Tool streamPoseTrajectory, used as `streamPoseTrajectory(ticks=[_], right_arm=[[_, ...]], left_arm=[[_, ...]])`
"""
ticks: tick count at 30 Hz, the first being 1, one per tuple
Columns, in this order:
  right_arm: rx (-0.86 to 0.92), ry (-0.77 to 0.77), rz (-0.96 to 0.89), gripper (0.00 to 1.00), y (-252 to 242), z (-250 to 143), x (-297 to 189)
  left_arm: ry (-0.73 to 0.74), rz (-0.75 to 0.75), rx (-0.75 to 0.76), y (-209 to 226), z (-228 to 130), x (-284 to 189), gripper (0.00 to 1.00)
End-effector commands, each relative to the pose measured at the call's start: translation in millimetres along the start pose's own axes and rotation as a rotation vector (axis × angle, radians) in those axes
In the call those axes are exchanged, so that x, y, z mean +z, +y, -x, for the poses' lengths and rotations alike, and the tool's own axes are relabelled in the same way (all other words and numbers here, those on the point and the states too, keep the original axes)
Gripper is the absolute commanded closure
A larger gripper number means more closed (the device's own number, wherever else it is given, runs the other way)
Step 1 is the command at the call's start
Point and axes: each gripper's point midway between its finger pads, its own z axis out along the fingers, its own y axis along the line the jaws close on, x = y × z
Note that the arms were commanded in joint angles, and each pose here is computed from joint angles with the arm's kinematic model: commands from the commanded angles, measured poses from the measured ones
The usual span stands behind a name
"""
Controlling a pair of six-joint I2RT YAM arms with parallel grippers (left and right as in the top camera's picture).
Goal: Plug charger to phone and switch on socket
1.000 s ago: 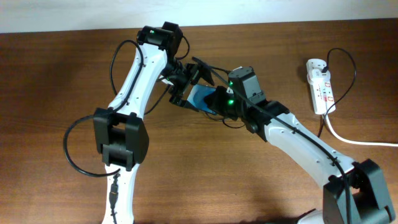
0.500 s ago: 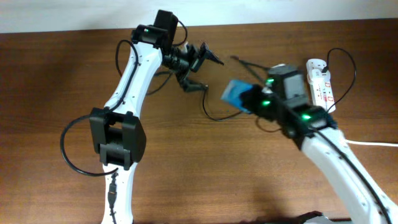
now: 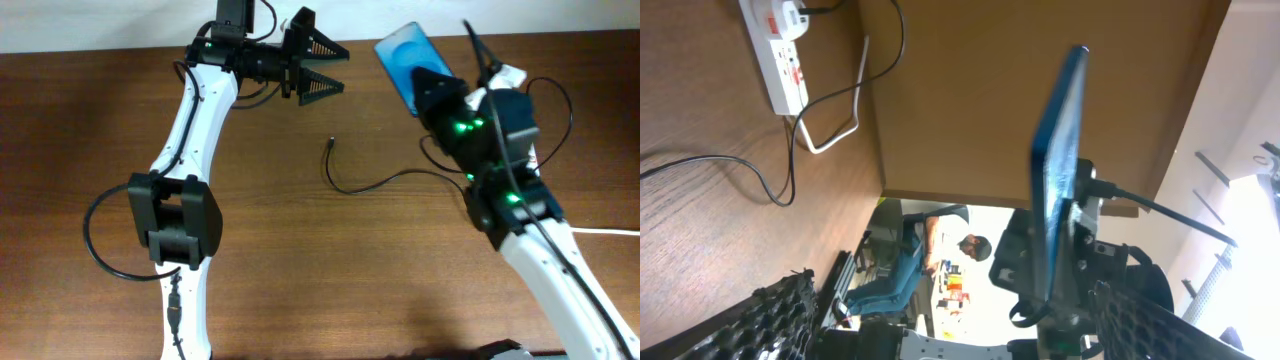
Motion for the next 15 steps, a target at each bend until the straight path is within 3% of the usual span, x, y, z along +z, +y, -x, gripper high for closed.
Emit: streamPoseTrajectory(ticks=[1,8,15], right_arm=[[0.077,-0.049,0.018,0.96,1.2,-13.8,31.3],[0.07,-0.044,0.048,0.96,-2.5,-51.3,64.1],[0.266,-0.038,0.05,0.96,-4.8,-52.6,66.6]], left_arm=[[0.017,-0.023,0.007,-8.6,-2.5,-0.5,0.08],[-0.069,0.044,-0.063,-3.2,18.7,-1.5,0.11],[-0.132,0.051,-0.069,-16.7,38.5,14.2,0.15]])
